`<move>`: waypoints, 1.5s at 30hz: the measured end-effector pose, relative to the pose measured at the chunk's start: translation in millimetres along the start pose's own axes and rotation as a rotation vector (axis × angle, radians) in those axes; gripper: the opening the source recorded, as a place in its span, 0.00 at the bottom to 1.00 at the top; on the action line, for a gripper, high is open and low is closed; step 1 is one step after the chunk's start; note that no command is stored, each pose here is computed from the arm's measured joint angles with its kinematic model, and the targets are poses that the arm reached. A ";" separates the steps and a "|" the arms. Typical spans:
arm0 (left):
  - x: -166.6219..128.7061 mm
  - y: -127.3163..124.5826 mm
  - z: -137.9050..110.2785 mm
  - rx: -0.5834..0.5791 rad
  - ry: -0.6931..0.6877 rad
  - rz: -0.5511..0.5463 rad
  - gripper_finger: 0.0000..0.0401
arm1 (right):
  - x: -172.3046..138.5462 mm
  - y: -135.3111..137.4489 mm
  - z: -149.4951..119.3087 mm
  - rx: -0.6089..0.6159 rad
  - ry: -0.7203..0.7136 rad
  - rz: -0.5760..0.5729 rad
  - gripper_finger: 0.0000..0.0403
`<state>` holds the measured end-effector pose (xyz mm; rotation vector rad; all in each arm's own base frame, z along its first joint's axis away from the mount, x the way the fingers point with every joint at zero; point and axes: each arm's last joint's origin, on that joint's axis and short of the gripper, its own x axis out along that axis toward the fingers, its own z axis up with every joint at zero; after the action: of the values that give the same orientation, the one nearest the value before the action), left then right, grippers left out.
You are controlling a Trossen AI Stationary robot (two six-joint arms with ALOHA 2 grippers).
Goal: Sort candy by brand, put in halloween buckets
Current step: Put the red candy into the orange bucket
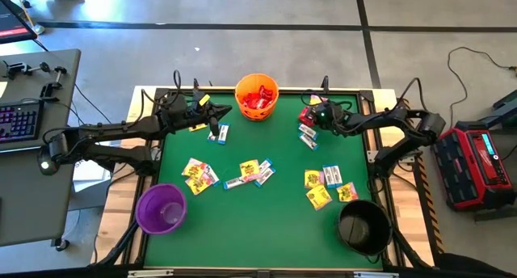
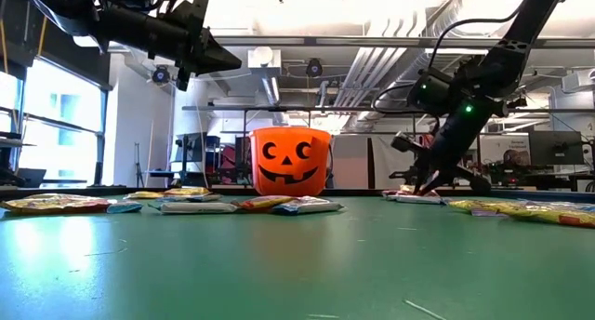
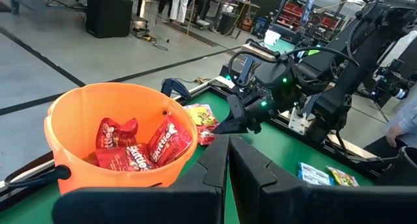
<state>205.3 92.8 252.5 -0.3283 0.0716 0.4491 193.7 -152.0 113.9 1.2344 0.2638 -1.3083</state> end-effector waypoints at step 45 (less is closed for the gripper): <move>-0.4 14.7 4.5 0.029 -0.032 0.114 0.01 | -51.3 278.7 23.9 -0.804 -0.070 0.371 0.00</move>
<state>198.5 106.6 252.5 -0.2888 0.0656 0.5657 394.3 -202.2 309.1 0.5149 0.4335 -0.7868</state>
